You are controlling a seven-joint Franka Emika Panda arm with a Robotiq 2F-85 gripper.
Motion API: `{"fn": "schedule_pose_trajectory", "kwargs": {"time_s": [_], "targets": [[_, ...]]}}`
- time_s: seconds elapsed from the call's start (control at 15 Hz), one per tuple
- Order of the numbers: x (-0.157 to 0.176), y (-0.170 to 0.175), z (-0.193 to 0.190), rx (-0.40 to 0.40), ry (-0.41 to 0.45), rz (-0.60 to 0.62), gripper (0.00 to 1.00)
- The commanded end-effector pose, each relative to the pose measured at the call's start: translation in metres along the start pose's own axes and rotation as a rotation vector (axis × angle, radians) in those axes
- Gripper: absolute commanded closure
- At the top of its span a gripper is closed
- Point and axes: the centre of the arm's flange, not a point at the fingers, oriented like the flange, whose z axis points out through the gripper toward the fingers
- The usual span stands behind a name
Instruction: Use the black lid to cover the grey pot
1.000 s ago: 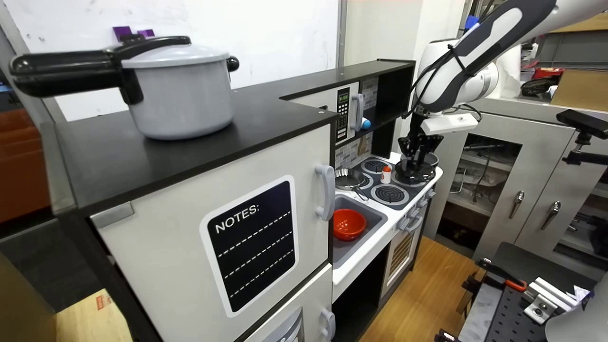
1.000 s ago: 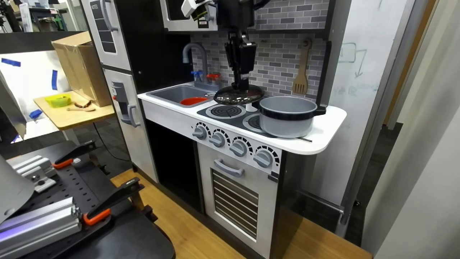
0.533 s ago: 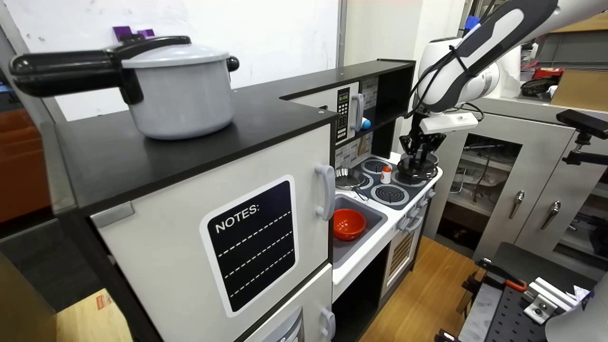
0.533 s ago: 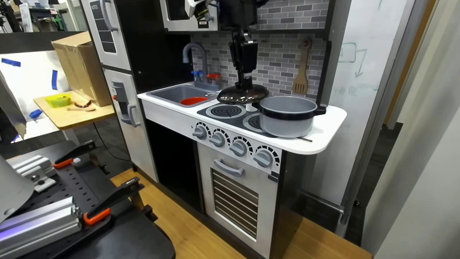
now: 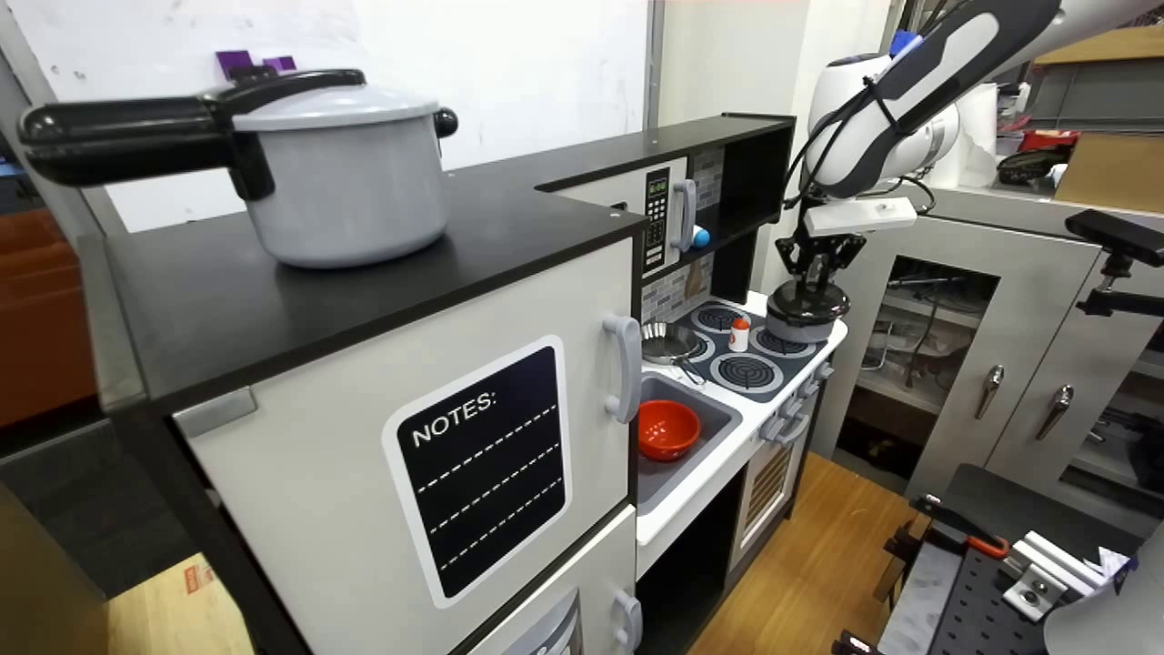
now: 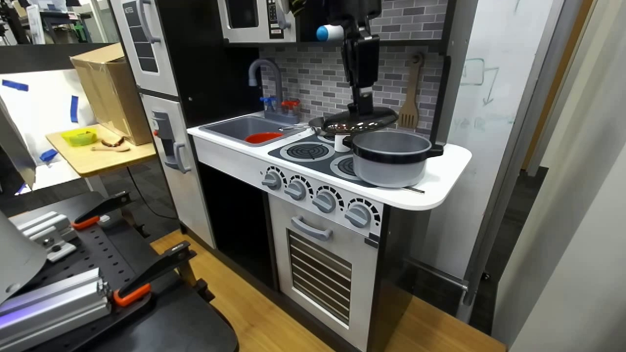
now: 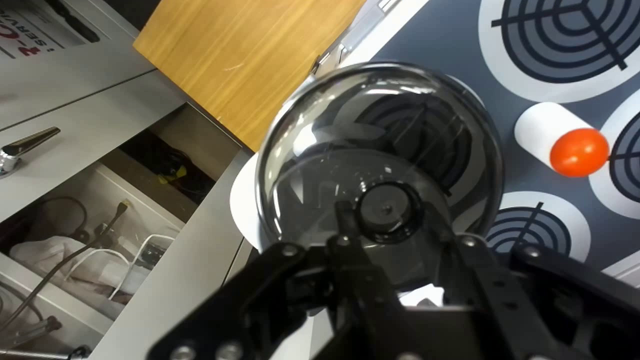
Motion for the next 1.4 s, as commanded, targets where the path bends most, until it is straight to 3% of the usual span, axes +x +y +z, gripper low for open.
{"fn": "schedule_pose_trajectory", "kwargs": {"time_s": [0.0,0.53,0.6,0.93,1.33], "targets": [[0.007,-0.001,-0.002,-0.035,-0.020,0.015,0.92],[0.005,-0.006,-0.002,-0.028,-0.062,0.123,0.92],[0.025,0.009,0.001,-0.034,-0.066,0.140,0.92],[0.063,0.045,0.005,-0.062,-0.034,0.234,0.92],[0.067,0.031,0.012,-0.045,-0.056,0.226,0.92]]}}
